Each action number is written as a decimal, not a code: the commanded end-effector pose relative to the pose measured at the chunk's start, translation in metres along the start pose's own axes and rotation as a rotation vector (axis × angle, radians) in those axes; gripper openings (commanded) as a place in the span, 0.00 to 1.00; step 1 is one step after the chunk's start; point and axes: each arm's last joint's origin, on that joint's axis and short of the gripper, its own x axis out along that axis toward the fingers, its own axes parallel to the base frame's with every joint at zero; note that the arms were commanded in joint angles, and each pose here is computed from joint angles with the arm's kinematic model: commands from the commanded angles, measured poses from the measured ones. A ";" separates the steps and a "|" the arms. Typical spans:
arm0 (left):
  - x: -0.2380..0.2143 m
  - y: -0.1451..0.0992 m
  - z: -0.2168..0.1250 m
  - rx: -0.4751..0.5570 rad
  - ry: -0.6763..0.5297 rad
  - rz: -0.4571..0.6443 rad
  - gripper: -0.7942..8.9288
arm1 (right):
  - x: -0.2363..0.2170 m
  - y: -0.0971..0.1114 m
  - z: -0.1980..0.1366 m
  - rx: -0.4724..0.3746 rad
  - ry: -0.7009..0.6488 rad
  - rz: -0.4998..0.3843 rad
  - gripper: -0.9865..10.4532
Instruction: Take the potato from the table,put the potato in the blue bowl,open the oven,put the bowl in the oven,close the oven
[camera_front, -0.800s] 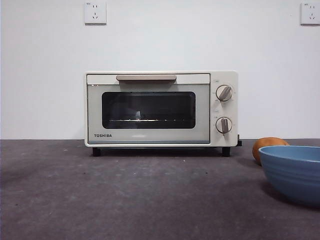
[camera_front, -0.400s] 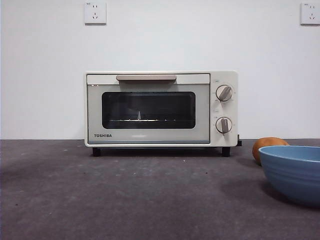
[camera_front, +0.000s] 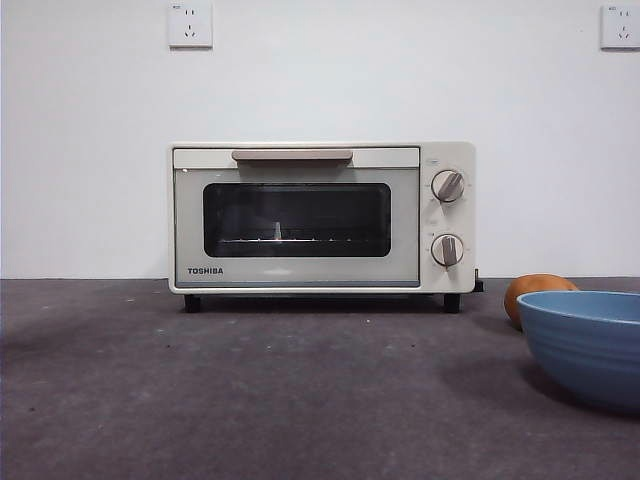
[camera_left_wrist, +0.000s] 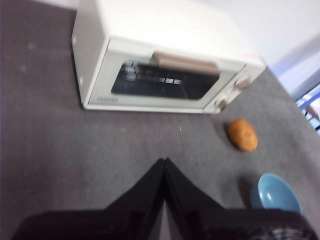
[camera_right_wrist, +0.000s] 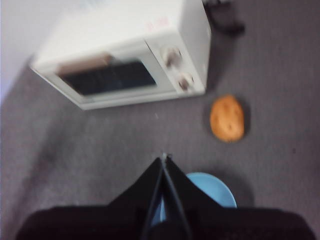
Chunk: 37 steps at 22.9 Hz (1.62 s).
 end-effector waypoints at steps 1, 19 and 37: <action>0.005 0.002 -0.001 0.035 0.038 -0.010 0.08 | 0.026 -0.010 0.013 -0.007 0.096 0.002 0.08; 0.039 0.019 -0.003 -0.006 0.203 -0.019 0.08 | 0.207 -0.052 0.043 0.015 0.416 -0.049 0.44; 0.041 0.021 -0.004 0.030 0.216 -0.020 0.08 | 0.305 -0.065 0.025 -0.072 0.569 -0.266 0.67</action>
